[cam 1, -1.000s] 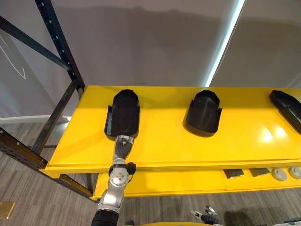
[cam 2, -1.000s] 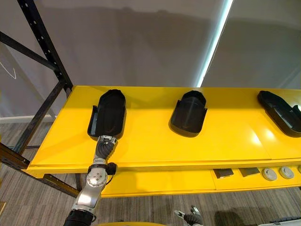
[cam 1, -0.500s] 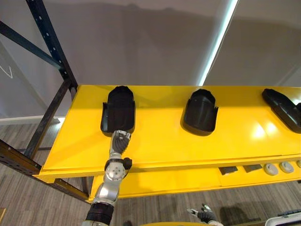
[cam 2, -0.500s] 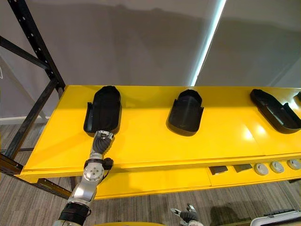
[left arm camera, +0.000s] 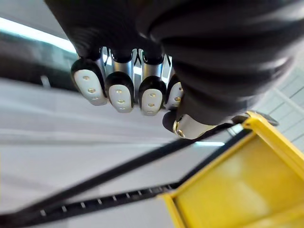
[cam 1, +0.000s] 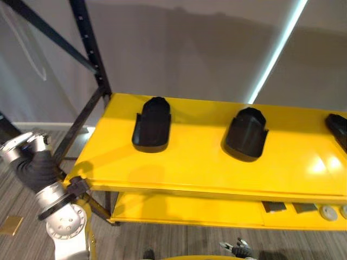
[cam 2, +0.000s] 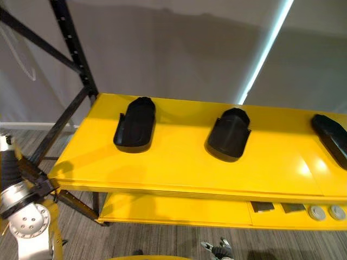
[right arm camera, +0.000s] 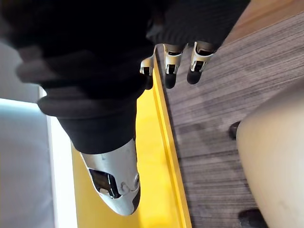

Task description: Walk over and take plastic housings, then place them on the shelf

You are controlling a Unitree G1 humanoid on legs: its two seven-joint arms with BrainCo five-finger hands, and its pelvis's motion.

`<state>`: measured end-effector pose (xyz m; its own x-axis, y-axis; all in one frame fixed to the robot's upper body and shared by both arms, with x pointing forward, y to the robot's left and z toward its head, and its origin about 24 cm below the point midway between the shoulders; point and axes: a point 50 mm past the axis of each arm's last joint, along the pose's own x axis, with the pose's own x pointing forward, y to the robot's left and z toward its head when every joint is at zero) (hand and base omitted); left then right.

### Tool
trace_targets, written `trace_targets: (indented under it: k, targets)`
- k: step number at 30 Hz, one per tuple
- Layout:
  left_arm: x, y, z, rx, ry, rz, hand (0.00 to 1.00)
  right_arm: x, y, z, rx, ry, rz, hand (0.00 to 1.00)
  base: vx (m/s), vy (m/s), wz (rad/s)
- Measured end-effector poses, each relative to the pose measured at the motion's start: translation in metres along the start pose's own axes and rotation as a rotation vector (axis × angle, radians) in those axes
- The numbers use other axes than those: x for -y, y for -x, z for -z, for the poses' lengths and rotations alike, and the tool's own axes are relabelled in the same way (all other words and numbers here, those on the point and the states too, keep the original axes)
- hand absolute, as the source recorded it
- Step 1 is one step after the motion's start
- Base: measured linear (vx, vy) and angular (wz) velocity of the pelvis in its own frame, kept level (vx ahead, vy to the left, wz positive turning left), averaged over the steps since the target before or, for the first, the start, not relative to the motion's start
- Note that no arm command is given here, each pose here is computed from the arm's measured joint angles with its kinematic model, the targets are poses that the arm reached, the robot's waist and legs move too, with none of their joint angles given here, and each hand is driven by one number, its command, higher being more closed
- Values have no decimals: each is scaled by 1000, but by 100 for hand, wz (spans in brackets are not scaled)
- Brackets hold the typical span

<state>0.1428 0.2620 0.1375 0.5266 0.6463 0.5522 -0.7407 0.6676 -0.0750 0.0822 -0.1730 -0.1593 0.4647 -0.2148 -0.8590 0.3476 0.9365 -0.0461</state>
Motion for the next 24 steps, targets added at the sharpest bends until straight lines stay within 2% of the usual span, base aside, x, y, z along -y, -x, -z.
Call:
trace_targets:
  k: [2,5,6,8,11,14,24]
  targets:
    - [-9,10,15,-89,-58,-7,100,-5,0,-5,25,3,-11,0,-16,15,9]
    - [-20,40,74,-425,-174,30,100,-9,1,-10,43,36,-27,0,-14,11,6]
    - [-22,47,83,-482,-194,42,0,-9,0,-11,49,36,-28,0,-19,13,14]
    - [-33,84,121,-746,-272,93,0,-7,0,-11,46,38,-25,0,-10,25,6]
    - [-44,132,151,-1010,-354,133,0,-7,1,-10,39,39,-23,0,27,48,5]
    - [-44,165,167,-1167,-399,198,0,-9,1,-13,50,35,-28,0,58,53,8]
    - [-39,211,184,-1358,-497,373,0,-2,-1,-14,46,18,-2,0,35,27,-7]
